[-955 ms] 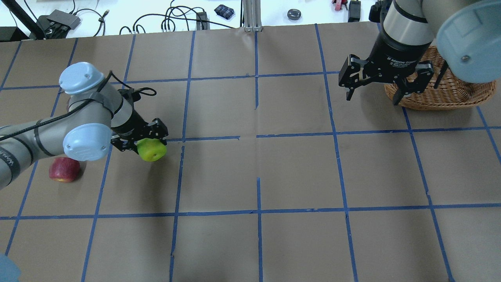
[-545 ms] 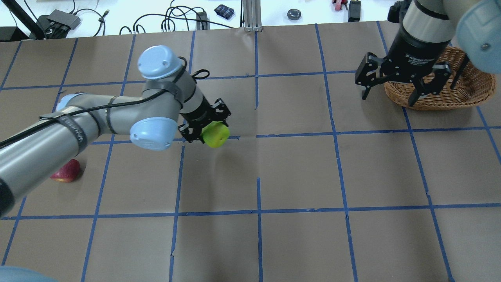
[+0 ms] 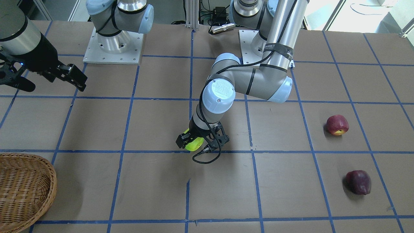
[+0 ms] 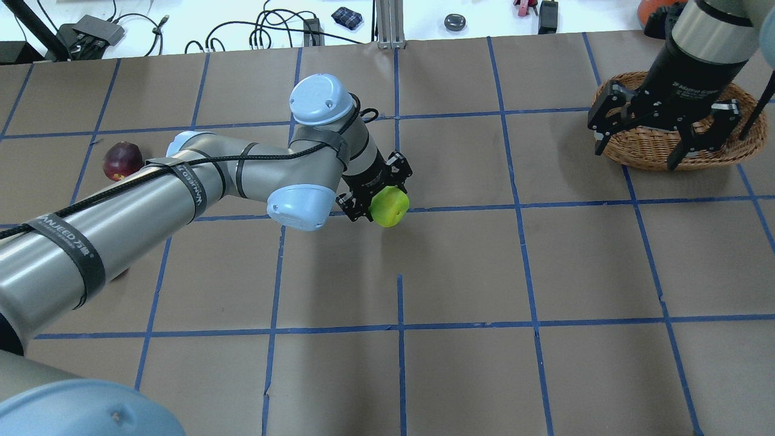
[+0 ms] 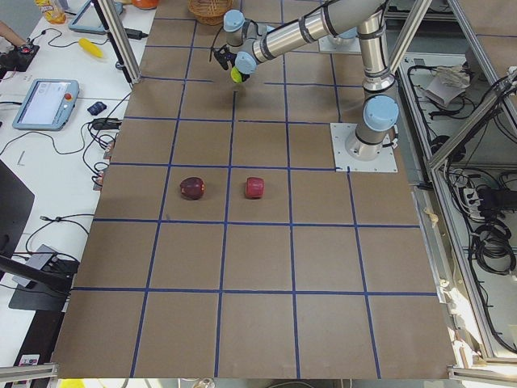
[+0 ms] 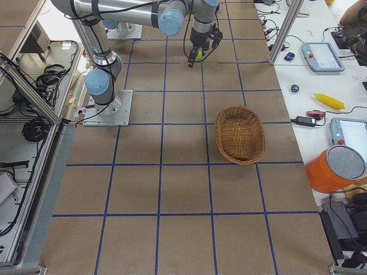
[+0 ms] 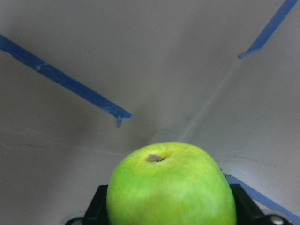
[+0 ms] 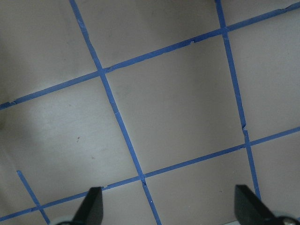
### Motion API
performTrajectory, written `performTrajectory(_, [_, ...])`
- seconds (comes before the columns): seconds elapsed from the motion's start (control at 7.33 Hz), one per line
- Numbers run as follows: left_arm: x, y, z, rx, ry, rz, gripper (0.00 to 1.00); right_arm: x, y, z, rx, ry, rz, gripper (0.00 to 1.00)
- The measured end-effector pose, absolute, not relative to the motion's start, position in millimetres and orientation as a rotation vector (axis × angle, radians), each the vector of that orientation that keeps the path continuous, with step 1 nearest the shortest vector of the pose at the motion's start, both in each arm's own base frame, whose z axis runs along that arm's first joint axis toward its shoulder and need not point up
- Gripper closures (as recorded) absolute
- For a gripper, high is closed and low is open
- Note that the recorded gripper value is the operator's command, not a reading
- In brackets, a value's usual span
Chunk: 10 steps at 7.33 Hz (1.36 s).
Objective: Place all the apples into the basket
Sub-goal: 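Carry the green apple to table center and open the left gripper, then reach right gripper to the green apple while left gripper moves to a red apple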
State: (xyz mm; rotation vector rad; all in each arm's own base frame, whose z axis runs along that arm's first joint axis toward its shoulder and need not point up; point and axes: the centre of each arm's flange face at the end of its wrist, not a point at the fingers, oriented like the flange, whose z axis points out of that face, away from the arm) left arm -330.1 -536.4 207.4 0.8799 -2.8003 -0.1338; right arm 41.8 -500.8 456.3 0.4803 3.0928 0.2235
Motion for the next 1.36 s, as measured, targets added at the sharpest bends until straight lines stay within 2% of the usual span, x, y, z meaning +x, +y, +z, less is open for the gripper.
performTrajectory(0.41, [-323, -544, 222, 0.855, -2.82, -0.091, 0.0, 52, -520, 444, 0.435, 3.09, 0.175, 0.0])
performTrajectory(0.68, [-289, -552, 247, 0.795, -2.854, -0.076, 0.0, 102, -533, 436, 0.251, 3.115, 0.071, 0.0])
performTrajectory(1.36, [-99, -543, 313, 0.249, -3.143, -0.254, 0.0, 256, -552, 370, -0.156, 3.059, -0.081, 0.0])
